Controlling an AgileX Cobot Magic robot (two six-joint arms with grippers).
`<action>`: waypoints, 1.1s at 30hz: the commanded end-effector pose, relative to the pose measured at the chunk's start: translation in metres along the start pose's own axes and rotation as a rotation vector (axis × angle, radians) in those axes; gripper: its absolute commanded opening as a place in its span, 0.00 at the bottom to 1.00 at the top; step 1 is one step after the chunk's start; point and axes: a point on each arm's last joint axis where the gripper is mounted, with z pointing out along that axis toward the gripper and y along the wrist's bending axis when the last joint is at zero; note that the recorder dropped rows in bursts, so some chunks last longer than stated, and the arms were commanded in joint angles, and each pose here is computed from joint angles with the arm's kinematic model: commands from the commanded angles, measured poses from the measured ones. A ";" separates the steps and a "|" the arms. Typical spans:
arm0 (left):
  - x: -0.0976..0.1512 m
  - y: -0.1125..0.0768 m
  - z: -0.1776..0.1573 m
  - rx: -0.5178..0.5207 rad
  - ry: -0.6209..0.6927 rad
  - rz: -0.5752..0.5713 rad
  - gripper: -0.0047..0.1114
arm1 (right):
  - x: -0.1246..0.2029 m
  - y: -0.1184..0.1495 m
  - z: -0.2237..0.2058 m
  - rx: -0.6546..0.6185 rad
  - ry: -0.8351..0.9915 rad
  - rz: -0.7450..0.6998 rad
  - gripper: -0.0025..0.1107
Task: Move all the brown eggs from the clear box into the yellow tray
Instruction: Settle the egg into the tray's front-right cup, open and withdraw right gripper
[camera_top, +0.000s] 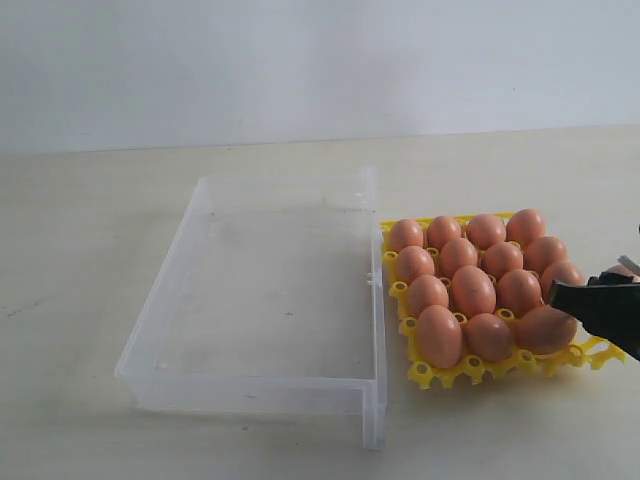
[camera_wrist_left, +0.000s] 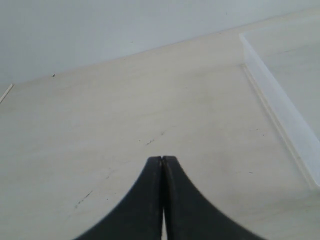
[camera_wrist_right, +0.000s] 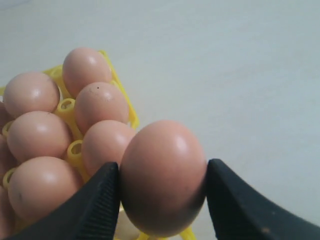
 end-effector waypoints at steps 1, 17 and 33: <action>-0.002 0.000 -0.001 -0.002 -0.016 0.001 0.04 | 0.001 0.001 0.000 -0.030 0.005 -0.035 0.02; -0.002 0.000 -0.001 -0.002 -0.016 0.001 0.04 | 0.016 0.013 0.019 -0.073 0.102 -0.047 0.02; -0.002 0.000 -0.001 -0.002 -0.016 0.001 0.04 | 0.006 0.015 0.007 -0.123 0.096 -0.153 0.60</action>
